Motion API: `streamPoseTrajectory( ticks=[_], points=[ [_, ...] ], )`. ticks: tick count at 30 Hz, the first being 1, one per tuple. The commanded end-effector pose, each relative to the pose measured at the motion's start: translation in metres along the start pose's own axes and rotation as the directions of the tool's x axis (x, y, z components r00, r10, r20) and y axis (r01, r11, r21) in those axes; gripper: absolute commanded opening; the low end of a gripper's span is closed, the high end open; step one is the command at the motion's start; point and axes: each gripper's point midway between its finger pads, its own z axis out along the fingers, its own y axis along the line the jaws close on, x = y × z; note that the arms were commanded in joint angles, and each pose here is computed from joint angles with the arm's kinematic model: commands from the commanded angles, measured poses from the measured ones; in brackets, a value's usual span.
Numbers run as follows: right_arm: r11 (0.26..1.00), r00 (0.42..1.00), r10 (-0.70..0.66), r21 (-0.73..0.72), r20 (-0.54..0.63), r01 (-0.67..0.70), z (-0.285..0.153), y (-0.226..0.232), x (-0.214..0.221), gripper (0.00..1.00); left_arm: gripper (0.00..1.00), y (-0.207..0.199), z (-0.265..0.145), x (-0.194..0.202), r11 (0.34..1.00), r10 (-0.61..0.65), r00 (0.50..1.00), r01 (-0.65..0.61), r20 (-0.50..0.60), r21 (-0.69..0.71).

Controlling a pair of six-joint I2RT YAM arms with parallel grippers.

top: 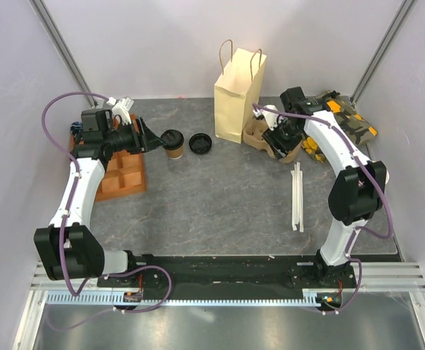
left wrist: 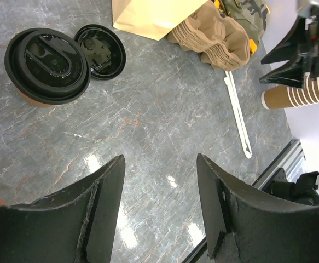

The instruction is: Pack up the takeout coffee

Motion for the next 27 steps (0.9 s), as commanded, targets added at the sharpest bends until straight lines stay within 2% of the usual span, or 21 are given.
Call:
streamPoseTrajectory(
  ticks=[1, 12, 27],
  points=[
    [0.998, 0.997, -0.04, 0.041, -0.068, 0.043, 0.0, -0.026, 0.013, 0.54, 0.62, -0.005, -0.003, -0.01, 0.998, 0.052, 0.999, -0.052, 0.013, 0.018],
    [0.998, 0.996, -0.045, 0.034, -0.072, 0.048, 0.026, -0.042, 0.001, 0.53, 0.62, -0.001, 0.002, -0.007, 0.999, 0.024, 1.0, -0.024, -0.003, 0.022],
    [0.998, 0.995, -0.049, 0.026, -0.088, 0.051, 0.043, -0.049, 0.003, 0.45, 0.62, 0.003, 0.003, -0.007, 1.0, 0.017, 1.0, -0.017, -0.006, 0.005]
  ],
)
